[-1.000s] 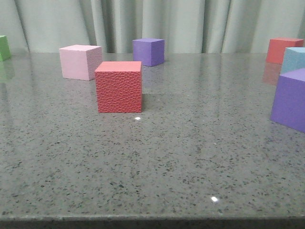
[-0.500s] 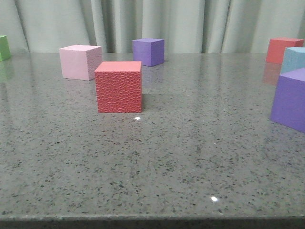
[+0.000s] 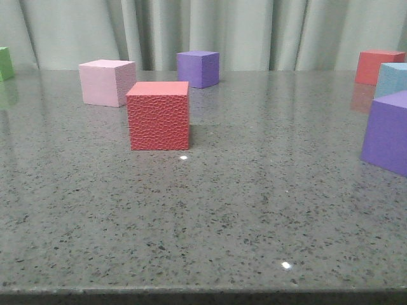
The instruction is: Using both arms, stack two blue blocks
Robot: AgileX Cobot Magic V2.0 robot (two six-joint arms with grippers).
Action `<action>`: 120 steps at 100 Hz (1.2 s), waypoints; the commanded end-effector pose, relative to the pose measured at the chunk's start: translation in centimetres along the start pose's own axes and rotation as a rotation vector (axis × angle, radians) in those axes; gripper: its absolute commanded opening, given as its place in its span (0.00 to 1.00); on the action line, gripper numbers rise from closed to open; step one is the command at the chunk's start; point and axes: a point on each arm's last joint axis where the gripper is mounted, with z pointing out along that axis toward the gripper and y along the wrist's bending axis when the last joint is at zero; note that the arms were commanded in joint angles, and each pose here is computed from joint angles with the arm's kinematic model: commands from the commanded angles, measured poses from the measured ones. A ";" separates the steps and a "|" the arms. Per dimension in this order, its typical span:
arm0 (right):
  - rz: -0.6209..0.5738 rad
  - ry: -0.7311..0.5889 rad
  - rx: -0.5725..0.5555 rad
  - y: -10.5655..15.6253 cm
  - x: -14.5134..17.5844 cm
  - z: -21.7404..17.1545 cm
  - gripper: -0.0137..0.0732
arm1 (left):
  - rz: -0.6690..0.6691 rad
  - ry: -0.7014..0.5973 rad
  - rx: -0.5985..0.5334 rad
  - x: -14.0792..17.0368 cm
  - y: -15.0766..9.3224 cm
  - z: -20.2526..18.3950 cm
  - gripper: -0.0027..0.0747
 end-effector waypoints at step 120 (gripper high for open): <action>0.017 0.421 0.033 1.8 -13.6 15.7 0.91 | -0.010 0.122 -0.002 -2.8 0.0 2.6 0.79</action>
